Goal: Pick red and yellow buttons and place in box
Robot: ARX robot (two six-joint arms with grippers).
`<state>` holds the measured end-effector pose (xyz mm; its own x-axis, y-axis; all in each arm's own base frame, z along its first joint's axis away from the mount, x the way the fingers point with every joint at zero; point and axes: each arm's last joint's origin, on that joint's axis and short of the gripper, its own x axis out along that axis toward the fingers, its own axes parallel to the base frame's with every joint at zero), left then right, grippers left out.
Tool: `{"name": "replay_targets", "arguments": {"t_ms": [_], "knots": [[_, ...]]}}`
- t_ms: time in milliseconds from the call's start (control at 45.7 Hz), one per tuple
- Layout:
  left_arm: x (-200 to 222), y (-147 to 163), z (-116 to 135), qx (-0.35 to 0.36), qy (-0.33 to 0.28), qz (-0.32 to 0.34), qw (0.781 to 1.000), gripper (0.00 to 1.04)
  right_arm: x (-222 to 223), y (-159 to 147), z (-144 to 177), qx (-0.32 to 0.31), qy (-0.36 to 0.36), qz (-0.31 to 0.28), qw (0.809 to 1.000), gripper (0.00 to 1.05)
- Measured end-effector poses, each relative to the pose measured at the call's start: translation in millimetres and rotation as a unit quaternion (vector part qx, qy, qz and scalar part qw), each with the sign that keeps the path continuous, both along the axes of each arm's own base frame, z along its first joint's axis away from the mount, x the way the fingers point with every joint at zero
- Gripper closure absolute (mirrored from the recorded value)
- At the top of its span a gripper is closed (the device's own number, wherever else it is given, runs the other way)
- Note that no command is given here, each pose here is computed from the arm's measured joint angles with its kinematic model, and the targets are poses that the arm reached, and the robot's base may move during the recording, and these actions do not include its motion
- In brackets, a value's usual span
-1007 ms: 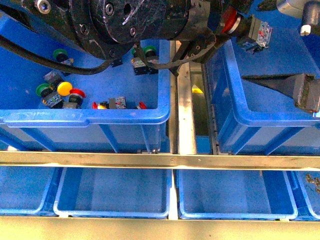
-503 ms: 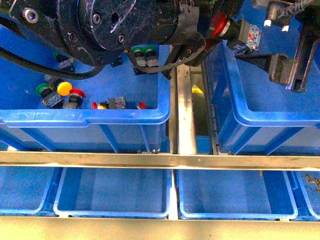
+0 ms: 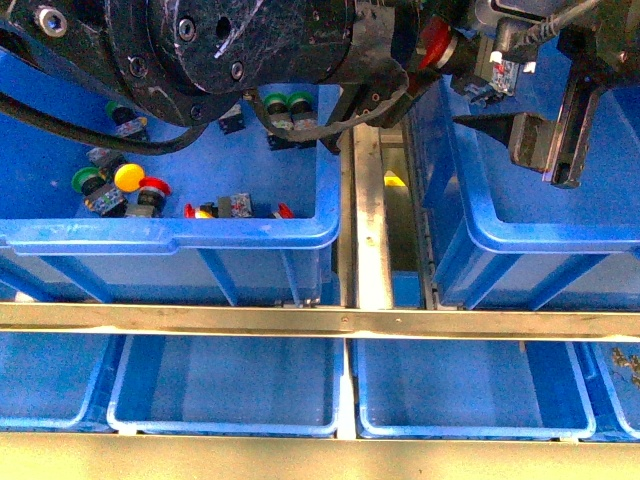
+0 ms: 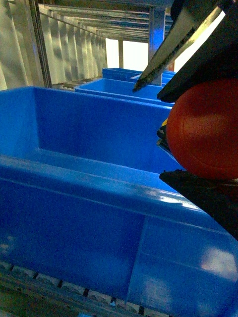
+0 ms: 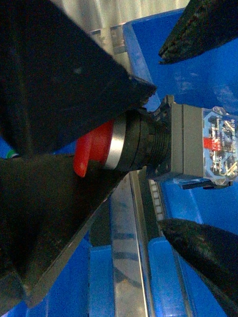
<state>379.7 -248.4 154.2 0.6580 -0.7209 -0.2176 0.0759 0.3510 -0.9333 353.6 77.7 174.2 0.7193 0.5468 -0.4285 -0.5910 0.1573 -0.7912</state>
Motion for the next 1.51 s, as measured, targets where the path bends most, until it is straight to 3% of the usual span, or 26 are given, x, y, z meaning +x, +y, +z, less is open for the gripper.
{"name": "replay_targets", "arguments": {"t_ms": [131,328,416,547,919,1094,1269,1357,1510], "knots": [[1,1,0,0.0,0.0,0.002,1.0,0.71,2,0,0,-0.001,0.0,-0.004,1.0,0.27],[2,3,2,-0.001,-0.002,0.006,1.0,0.71,3,0,0,0.0,0.004,-0.007,1.0,0.63],[2,4,2,0.001,-0.004,0.005,1.0,0.71,3,0,0,0.005,0.007,-0.01,1.0,0.69],[3,4,2,0.005,-0.008,0.012,1.0,0.71,4,-3,0,0.008,0.009,-0.015,1.0,0.7],[10,19,8,0.037,-0.036,0.067,0.996,0.06,1,-18,-6,0.0,0.023,-0.043,0.999,0.71],[5,27,17,0.052,-0.064,0.071,0.994,0.08,-2,-26,-5,0.002,0.018,-0.055,0.998,0.71],[-19,58,28,0.087,-0.08,0.1,0.988,0.08,-10,-45,-5,0.012,0.02,-0.091,0.996,0.71],[-37,85,26,0.128,-0.094,0.127,0.979,0.08,-15,-56,-2,0.024,0.017,-0.12,0.992,0.71],[-92,157,-13,0.241,-0.041,0.188,0.951,0.08,-27,-75,4,0.059,0.012,-0.17,0.984,0.71]]}}
